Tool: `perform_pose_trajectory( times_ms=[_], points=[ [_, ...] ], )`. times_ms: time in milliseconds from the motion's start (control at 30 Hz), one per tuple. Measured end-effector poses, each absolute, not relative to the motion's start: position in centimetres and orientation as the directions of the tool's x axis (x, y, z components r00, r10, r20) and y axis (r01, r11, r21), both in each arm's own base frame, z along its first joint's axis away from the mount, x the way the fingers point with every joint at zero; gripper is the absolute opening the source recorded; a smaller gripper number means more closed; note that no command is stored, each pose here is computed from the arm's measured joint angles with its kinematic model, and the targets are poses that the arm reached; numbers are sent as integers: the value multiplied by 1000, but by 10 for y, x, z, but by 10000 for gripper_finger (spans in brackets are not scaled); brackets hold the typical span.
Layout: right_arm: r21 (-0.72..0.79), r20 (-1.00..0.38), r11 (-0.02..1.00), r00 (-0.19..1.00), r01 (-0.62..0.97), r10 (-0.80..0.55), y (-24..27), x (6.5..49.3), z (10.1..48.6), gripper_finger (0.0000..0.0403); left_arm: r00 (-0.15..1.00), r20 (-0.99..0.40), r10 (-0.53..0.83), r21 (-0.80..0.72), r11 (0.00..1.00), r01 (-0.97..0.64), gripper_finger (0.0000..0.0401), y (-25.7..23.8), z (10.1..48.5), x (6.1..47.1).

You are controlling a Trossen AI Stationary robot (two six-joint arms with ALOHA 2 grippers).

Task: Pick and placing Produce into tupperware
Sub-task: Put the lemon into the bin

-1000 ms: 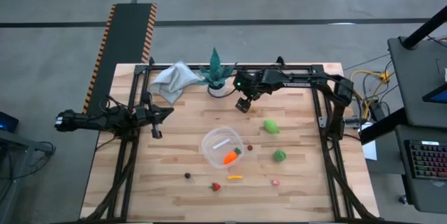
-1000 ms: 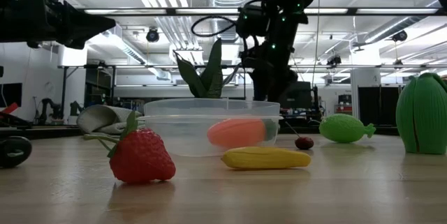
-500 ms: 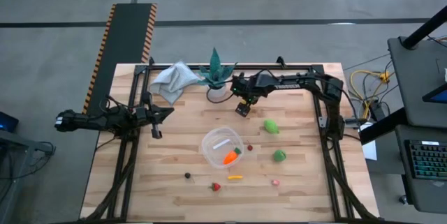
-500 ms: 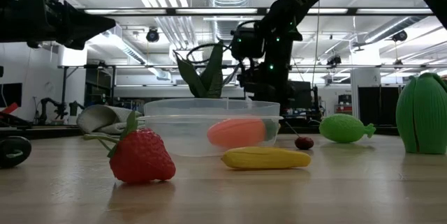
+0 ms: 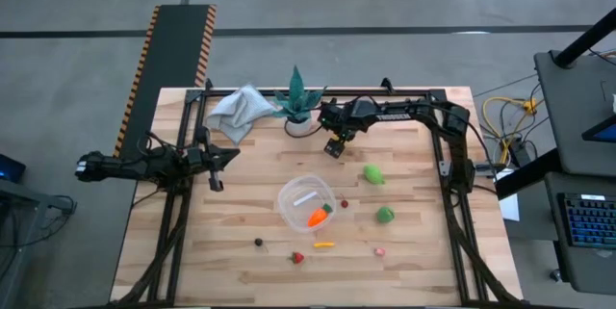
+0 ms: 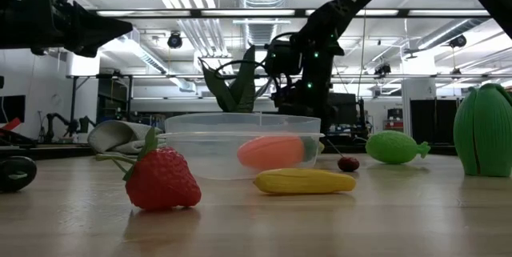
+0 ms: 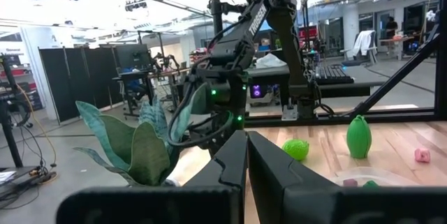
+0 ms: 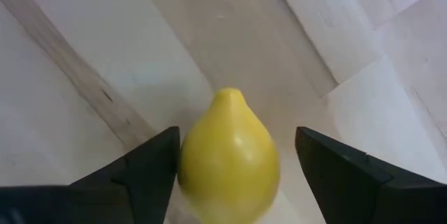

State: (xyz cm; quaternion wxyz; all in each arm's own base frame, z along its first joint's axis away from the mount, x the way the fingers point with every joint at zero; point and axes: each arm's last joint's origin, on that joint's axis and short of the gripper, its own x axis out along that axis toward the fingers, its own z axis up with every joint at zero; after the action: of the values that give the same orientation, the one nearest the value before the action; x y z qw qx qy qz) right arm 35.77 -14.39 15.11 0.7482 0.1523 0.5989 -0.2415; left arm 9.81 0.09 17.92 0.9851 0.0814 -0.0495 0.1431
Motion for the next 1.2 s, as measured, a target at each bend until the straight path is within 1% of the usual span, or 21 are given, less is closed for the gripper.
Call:
perform_pose_trajectory(
  times_ms=[333,633,900,1000,1200],
  points=[
    [-64,-969,845,168,531,-179,-145,358,150,247,955,117,274,149,945,-290,0,1,179,98],
    [-64,-969,846,168,530,-179,-145,358,150,193,955,117,273,149,946,-289,0,1,179,98],
    [-66,-972,853,159,517,-172,-142,357,151,200,955,112,274,151,945,-289,0,1,178,99],
    [-66,-973,855,156,514,-169,-140,356,155,194,955,113,273,151,946,-288,0,1,178,99],
    [-55,-957,868,221,493,-187,-129,354,182,192,955,114,274,151,945,-289,0,1,179,99]
  ],
)
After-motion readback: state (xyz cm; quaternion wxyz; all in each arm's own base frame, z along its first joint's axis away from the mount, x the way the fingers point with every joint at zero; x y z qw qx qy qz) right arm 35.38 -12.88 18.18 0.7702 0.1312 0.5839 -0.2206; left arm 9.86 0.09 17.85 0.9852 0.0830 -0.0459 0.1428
